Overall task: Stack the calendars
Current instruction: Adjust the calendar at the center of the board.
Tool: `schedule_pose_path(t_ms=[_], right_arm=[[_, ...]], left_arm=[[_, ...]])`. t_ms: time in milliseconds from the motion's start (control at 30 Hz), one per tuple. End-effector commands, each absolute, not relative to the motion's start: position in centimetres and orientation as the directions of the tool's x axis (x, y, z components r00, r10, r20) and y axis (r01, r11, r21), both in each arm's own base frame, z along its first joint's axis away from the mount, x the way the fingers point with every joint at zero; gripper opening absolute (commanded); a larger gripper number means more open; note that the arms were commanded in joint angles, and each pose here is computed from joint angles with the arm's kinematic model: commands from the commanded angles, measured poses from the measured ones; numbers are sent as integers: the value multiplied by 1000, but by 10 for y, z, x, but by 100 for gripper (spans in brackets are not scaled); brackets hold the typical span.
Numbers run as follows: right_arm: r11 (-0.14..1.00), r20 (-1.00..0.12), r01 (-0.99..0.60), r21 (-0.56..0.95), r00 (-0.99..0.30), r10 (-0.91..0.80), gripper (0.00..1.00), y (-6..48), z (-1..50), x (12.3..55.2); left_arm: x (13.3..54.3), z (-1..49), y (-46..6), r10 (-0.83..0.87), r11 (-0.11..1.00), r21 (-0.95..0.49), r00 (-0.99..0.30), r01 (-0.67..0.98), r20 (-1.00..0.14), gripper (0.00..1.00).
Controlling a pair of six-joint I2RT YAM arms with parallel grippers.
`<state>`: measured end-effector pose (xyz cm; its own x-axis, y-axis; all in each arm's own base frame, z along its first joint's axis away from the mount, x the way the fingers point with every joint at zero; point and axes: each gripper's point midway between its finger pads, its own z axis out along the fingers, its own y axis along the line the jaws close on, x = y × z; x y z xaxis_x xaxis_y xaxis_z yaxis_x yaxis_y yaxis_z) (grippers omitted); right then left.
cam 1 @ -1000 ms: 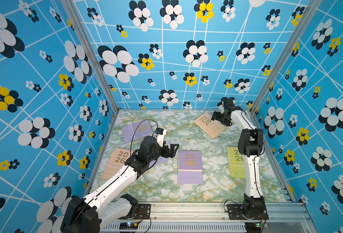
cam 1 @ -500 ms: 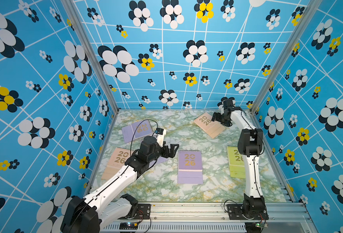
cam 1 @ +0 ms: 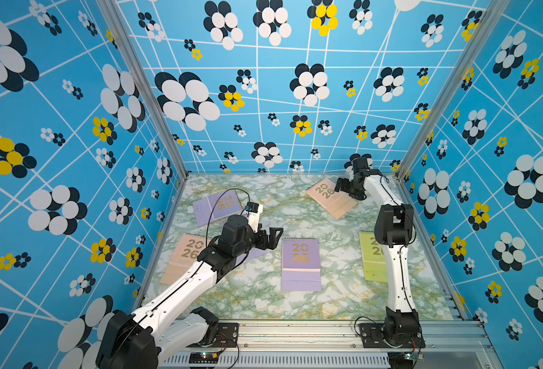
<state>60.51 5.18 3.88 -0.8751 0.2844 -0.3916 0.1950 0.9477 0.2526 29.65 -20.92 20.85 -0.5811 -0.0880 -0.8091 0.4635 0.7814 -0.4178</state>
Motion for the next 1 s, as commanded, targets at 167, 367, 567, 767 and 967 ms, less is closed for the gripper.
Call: schedule_pose_path(t_ms=[167, 367, 567, 767, 967], right_arm=[[945, -306, 198, 261, -911, 276, 97, 69, 20, 574], [945, -299, 186, 268, -917, 265, 97, 86, 23, 557], [947, -290, 163, 275, -925, 243, 97, 110, 23, 540], [947, -291, 145, 286, -929, 230, 97, 126, 25, 524], [940, -284, 152, 304, -928, 242, 96, 136, 24, 509]], left_arm=[[305, 217, -208, -104, 787, -415, -565, 457, -819, 100], [312, 213, -207, -104, 804, -408, -573, 432, -813, 100], [328, 207, -212, -97, 822, -400, -593, 405, -800, 100], [352, 184, -229, -128, 810, -450, -636, 376, -761, 100], [386, 161, -252, -107, 815, -462, -691, 351, -714, 100]])
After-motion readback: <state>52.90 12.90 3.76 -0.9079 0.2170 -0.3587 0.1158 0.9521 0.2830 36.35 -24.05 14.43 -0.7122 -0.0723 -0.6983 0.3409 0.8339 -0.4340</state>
